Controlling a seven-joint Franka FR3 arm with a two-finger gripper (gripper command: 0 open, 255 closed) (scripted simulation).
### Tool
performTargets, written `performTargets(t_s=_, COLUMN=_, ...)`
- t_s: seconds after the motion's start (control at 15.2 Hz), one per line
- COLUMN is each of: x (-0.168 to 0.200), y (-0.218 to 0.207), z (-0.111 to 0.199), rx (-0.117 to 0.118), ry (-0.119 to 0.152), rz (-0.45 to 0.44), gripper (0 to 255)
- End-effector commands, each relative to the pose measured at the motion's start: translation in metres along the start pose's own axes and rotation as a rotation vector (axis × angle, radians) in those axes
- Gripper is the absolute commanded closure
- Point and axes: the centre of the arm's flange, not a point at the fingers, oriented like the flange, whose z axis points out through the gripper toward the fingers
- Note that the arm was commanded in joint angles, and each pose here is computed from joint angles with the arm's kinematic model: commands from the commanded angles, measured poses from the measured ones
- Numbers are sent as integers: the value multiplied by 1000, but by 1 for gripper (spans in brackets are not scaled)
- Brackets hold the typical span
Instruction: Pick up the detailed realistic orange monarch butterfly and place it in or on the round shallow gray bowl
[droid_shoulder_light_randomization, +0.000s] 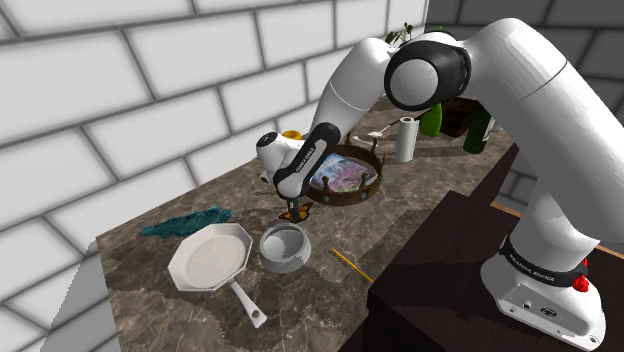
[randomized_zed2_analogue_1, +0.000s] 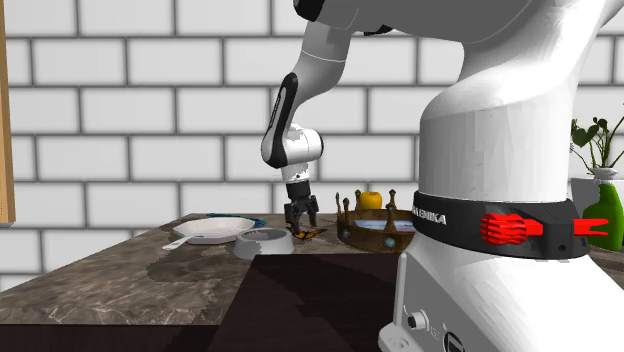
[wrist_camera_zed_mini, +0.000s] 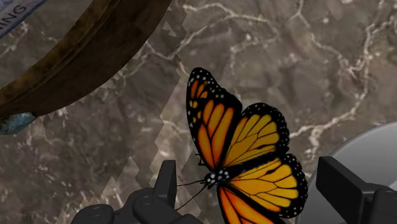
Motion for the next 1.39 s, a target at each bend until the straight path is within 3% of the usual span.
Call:
performTargets(t_s=0.0, x=1, y=-1, z=8, rx=0, ry=0, rz=0, gripper=0)
performTargets(t_s=0.46, x=1, y=-1, z=8, rx=0, ry=0, rz=0, gripper=0)
performTargets(t_s=0.53, x=1, y=-1, z=9, rx=0, ry=0, rz=0, gripper=255)
performTargets(t_s=1.12, x=1, y=-1, z=8, rx=0, ry=0, rz=0, gripper=255)
performTargets(t_s=1.32, x=-2, y=0, z=-7, rx=0, ry=0, rz=0, gripper=255)
